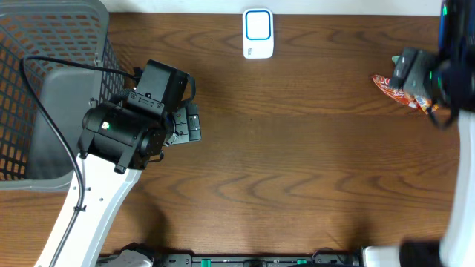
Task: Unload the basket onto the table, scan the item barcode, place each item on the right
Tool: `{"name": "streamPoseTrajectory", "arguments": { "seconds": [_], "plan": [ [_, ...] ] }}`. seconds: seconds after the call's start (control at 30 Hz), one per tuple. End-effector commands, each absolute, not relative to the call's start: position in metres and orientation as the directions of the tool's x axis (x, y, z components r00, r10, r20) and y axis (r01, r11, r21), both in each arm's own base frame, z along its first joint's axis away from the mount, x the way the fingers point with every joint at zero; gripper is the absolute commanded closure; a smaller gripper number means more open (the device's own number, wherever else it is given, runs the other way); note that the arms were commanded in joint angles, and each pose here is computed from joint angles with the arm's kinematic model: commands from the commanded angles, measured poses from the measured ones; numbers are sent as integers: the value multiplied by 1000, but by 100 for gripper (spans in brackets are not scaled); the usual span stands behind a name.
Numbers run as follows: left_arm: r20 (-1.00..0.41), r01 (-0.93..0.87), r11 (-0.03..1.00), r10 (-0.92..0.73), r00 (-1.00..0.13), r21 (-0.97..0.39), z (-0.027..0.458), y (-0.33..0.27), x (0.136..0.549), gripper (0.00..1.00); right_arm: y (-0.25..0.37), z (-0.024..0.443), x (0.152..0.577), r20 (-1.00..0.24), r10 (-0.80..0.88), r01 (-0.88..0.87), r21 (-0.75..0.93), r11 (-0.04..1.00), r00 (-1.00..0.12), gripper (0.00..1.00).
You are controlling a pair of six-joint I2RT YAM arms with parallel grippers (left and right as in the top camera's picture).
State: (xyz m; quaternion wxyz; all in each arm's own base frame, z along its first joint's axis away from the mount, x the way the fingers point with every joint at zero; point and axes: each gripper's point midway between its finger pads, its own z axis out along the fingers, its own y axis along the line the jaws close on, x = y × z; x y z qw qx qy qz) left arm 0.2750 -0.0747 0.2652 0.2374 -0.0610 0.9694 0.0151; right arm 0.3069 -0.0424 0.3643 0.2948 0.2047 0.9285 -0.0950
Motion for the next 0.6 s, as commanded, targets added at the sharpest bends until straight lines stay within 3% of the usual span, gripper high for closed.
{"name": "streamPoseTrajectory", "arguments": {
  "seconds": [0.0, 0.23, 0.37, 0.57],
  "plan": [
    [-468, -131, 991, -117, -876, -3, 268, -74, 275, 2, -17, 367, 270, -607, 283, 343, 19, 939, -743, 1],
    [-468, -131, 991, -117, -876, -3, 268, -73, 275, 2, 17, 337, 190, -525, 315, 248, 195, 949, -791, 1],
    [-469, -131, 991, -117, -876, -3, 268, -73, 275, 2, 18, 329, 154, -509, 314, 233, 217, 948, -802, 1],
    [-469, -131, 991, -117, -876, -3, 268, -73, 275, 2, 15, 338, 132, -564, 319, 216, 243, 946, -762, 1]
  ]
}}
